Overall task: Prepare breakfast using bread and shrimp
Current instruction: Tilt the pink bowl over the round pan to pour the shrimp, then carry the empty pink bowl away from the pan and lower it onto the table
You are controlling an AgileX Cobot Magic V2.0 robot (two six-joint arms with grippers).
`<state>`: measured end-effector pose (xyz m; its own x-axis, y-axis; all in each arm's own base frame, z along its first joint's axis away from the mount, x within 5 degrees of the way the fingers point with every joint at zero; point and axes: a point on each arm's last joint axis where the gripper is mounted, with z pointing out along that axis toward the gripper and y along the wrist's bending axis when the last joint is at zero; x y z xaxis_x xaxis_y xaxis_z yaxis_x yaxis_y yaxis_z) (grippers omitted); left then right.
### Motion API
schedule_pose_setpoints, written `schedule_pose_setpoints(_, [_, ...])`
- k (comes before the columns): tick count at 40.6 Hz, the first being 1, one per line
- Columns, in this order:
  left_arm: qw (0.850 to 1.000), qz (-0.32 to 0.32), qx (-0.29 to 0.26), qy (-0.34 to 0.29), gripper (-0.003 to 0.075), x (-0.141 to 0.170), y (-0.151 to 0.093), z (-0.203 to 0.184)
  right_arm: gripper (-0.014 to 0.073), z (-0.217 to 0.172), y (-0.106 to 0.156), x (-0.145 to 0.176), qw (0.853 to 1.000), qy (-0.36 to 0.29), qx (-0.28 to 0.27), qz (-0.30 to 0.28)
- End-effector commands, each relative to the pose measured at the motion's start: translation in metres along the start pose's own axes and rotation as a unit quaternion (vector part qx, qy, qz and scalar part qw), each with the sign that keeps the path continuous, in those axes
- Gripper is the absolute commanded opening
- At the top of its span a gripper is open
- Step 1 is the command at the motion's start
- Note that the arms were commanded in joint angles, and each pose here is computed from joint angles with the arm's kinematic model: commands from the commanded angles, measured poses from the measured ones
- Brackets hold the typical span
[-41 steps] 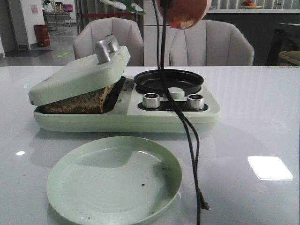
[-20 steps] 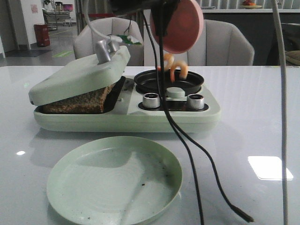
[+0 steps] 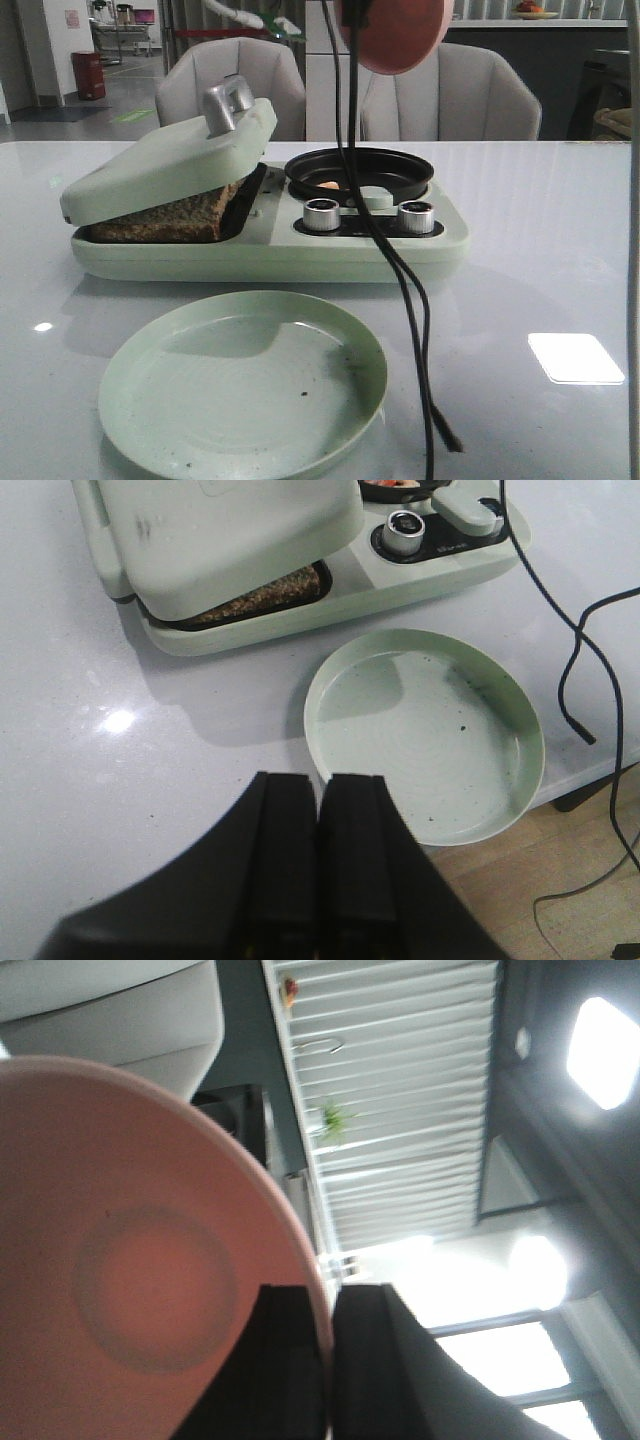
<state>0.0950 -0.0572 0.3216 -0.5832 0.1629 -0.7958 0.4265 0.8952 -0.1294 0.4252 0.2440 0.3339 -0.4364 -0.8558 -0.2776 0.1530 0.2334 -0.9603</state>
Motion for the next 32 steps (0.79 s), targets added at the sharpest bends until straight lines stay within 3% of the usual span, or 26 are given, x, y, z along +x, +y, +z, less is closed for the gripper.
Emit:
schedule_pose_setpoints(1, [0.999, -0.003, 0.01, -0.045, 0.0101, -0.013, -0.003, -0.006, 0.0018, -0.008, -0.08, 0.024, 0.993, 0.052, 0.015, 0.104])
schedule_pose_setpoints(5, [0.999, -0.003, 0.01, -0.045, 0.0101, -0.013, -0.003, -0.006, 0.0018, -0.008, -0.099, 0.046, 0.979, 0.09, -0.065, 0.168])
schedule_pose_setpoints(13, [0.999, -0.003, 0.01, -0.045, 0.0101, -0.013, -0.003, -0.006, 0.0018, -0.007, -0.129, 0.114, 0.933, 0.156, -0.196, 0.257])
schedule_pose_setpoints(23, [0.999, -0.003, 0.01, -0.045, 0.0101, -0.013, -0.003, -0.006, 0.0018, 0.0, -0.119, 0.223, 0.872, 0.244, -0.27, 0.328])
schedule_pose_setpoints(32, [0.999, -0.003, 0.01, -0.045, 0.0101, -0.013, -0.003, -0.006, 0.0018, -0.001, -0.068, 0.292, 0.768, 0.3, -0.347, 0.448])
